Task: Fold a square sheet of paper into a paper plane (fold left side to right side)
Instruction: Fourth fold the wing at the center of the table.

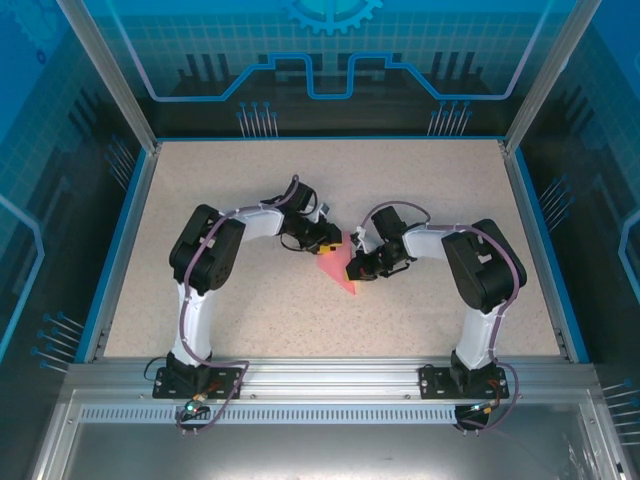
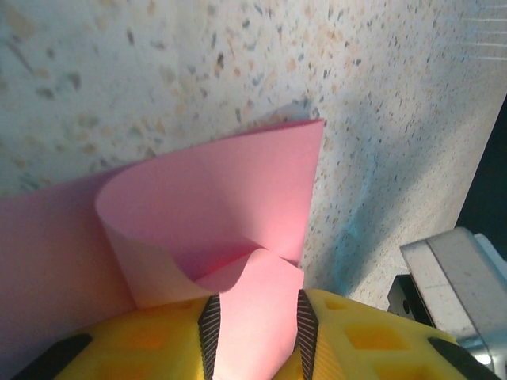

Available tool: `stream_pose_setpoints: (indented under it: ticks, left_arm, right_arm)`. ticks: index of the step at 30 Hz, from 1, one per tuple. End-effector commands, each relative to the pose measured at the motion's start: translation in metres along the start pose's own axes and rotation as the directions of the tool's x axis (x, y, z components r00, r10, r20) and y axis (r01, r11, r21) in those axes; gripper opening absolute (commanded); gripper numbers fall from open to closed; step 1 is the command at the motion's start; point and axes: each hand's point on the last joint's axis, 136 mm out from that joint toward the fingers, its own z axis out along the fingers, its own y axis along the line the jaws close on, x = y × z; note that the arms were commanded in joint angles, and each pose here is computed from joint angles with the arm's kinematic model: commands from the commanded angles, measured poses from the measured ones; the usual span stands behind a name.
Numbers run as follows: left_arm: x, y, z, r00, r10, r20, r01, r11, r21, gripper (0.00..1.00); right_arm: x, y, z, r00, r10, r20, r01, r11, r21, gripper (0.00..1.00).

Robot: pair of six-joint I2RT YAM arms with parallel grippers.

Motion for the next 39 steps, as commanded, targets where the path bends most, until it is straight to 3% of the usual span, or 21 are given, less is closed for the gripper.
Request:
stream_pose_setpoints:
  ticks: [1, 14, 19, 22, 30, 39]
  left_arm:
    - [-0.042, 0.039, -0.012, 0.995, -0.003, 0.103, 0.012, 0.996, -0.085, 0.35]
    - [-0.074, 0.043, -0.035, 0.987, 0.003, 0.159, 0.007, 0.998, -0.064, 0.37]
    - [-0.057, 0.013, -0.069, 0.972, 0.076, 0.224, -0.073, 0.997, -0.018, 0.37]
    - [-0.029, -0.003, -0.077, 0.971, 0.106, 0.214, -0.110, 0.994, 0.009, 0.36]
    - [0.054, -0.036, -0.026, 0.992, 0.128, 0.018, -0.130, 0.982, 0.136, 0.33]
    - [0.070, -0.030, 0.009, 0.994, 0.092, -0.063, -0.081, 0.985, 0.150, 0.30]
  right_arm:
    - [0.052, -0.048, 0.010, 0.979, 0.142, -0.149, -0.115, 0.978, 0.175, 0.00]
    - [0.054, -0.048, 0.011, 0.978, 0.149, -0.144, -0.124, 0.977, 0.172, 0.00]
    - [0.048, -0.047, 0.011, 0.980, 0.150, -0.131, -0.128, 0.978, 0.166, 0.00]
    - [0.048, -0.048, 0.010, 0.980, 0.150, -0.129, -0.126, 0.976, 0.178, 0.00]
    - [0.049, -0.050, 0.011, 0.979, 0.153, -0.132, -0.128, 0.975, 0.180, 0.00]
    - [0.048, -0.049, 0.011, 0.980, 0.147, -0.134, -0.122, 0.976, 0.179, 0.00]
